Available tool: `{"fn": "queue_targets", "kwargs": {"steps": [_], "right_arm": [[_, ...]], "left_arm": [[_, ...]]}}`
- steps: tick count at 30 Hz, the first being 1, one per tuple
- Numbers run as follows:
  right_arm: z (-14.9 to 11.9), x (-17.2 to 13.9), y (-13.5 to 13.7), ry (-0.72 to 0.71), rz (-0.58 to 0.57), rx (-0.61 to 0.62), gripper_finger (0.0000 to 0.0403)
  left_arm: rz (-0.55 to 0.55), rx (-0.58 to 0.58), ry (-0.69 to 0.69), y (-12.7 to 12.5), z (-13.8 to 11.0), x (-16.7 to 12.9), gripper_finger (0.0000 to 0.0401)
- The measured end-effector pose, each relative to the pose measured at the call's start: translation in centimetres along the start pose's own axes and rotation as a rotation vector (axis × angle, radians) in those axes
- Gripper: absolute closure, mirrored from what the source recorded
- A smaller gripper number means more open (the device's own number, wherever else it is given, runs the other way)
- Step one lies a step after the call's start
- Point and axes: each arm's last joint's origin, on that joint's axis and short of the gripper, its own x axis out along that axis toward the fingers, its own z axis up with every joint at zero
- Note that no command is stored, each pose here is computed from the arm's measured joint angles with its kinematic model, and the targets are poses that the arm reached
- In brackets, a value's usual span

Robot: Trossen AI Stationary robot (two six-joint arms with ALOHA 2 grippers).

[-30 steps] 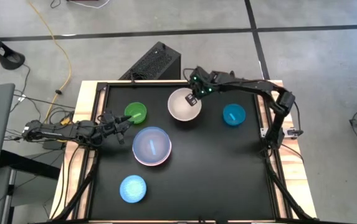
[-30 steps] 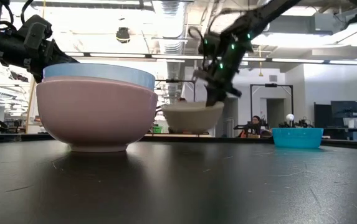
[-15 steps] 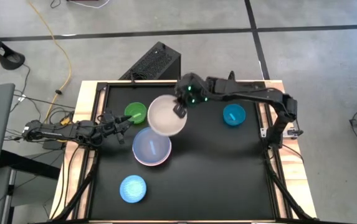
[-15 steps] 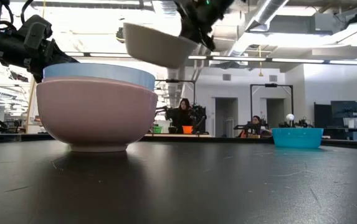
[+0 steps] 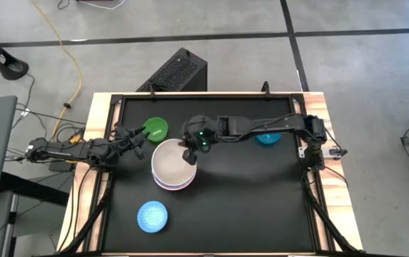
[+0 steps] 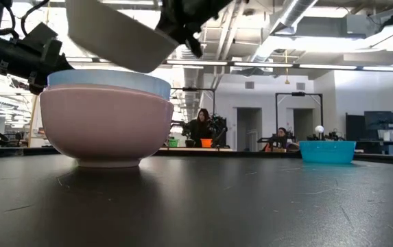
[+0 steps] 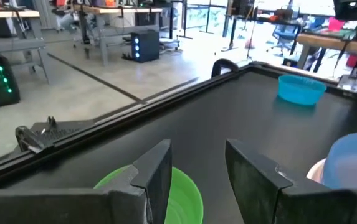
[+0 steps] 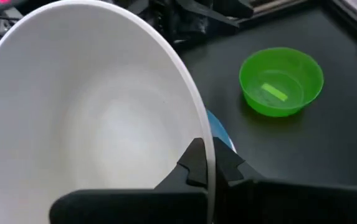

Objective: Nest bowls inside each other
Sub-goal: Stack the white bowl on top of the large blue bowl

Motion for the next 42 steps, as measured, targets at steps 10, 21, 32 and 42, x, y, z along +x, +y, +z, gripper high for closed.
{"fn": "queue_targets", "kwargs": {"steps": [10,21,32,42], "right_arm": [[0.0,2.7,-1.8,0.056,0.054,0.047,0.0398],[-1.3,4.2,-2.0,0.128,0.052,0.049,0.038],[-1.4,4.6,-2.0,0.123,0.05,0.02,0.0311],[1.1,2.2,-2.5,0.046,0.052,-0.039,0.023]], "left_arm": [[-0.001,0.011,0.011,0.0,-0.1,0.0,0.0261],[-0.002,0.009,0.01,0.0,-0.1,0.0,0.0261],[-0.003,0.006,0.009,0.0,-0.1,0.0,0.0261],[-0.005,0.006,0.009,0.0,-0.1,0.0,0.0261]]}}
